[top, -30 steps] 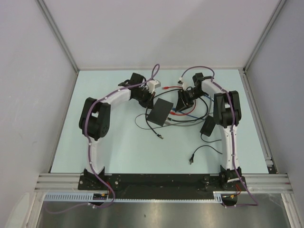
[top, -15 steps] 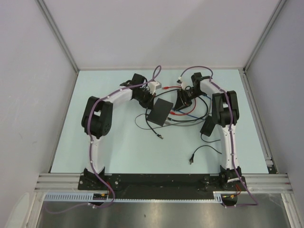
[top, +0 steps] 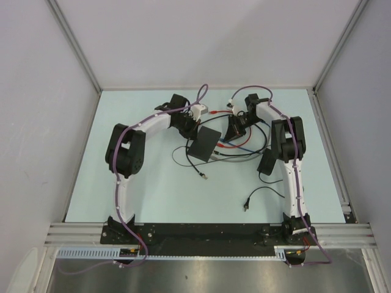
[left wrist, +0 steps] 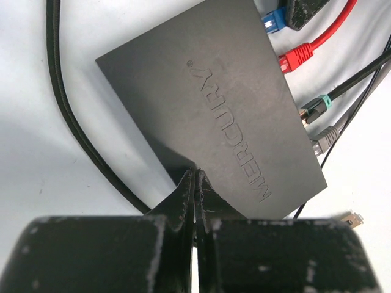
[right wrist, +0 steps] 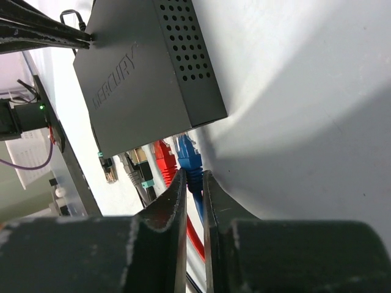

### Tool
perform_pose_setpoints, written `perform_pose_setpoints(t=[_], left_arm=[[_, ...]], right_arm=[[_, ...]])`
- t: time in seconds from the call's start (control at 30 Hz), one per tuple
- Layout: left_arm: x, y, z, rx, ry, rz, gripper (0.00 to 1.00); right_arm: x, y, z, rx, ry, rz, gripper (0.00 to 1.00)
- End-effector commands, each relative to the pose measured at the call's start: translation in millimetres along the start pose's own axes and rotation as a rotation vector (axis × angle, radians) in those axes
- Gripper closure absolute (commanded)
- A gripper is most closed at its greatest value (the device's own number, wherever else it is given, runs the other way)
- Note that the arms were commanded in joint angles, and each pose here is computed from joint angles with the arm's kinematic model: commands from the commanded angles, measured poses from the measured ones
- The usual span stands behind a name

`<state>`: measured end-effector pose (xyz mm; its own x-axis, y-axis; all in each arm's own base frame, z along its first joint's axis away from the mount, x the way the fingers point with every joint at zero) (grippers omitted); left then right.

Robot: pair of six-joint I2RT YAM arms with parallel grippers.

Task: Pull the plug from the switch port

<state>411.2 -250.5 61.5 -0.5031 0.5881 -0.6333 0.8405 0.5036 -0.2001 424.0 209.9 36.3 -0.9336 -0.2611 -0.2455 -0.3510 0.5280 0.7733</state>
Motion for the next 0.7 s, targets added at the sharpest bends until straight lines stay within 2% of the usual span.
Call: perform_pose_setpoints(t=[0.0,0.27,0.37,0.4,0.43,0.47,0.5,0.53,0.6,0.67], left_arm=[[-0.5,-0.4,7.6,-0.004,0.025,0.058,1.0],[-2.1,1.1,7.6,-0.015,0.024,0.06,1.0],[-15.2,-2.2,-0.8,-0.003,-0.02,0.062,1.0],[-21.8,-2.6,-5.3,-0.002,-0.036,0.048,1.0],[-32.2,-1.8,-15.3,-0.015,-0.062,0.038,0.92],[-41.7,2.2,-25.3,-0.032,-0.096,0.009,0.79],[-47.5,2.4,-32.6,-0.034,-0.119,0.0,0.65],[-55.1,3.6,-43.9,-0.054,-0.145,-0.006,0.43],[-57.1,7.7,-51.0,-0.071,-0.162,-0.052,0.34],[-54.3,5.1,-48.2,-0.05,-0.157,-0.087,0.31]], right_arm=[[0.3,1.3,22.4,-0.002,0.036,-0.045,0.94],[-1.4,-1.0,18.1,0.016,0.024,-0.036,0.92],[-3.3,-1.9,17.8,0.026,0.02,-0.032,0.81],[-3.7,-1.8,17.7,0.028,0.019,-0.03,0.74],[-3.8,-0.6,16.6,0.029,0.019,-0.03,0.7],[-4.4,0.6,14.6,0.031,0.016,-0.03,0.67],[-3.7,0.8,14.8,0.03,0.017,-0.026,0.62],[-3.1,1.3,14.3,0.031,0.018,-0.023,0.59],[-3.5,1.6,11.4,0.034,0.014,-0.017,0.54],[-4.2,0.9,10.1,0.032,0.008,0.0,0.53]])
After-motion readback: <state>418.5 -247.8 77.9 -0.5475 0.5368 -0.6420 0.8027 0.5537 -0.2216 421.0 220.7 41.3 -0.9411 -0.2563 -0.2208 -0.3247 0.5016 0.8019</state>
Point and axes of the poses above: each gripper's point midway between its finger pads, its own z axis out along the fingers, its own y axis along the line the jaws close on, x = y × z, the point moved 2 cm from there along -z, back along the fingers, and after that the axes turned 6 degrees about z, right-handed, at the moved point
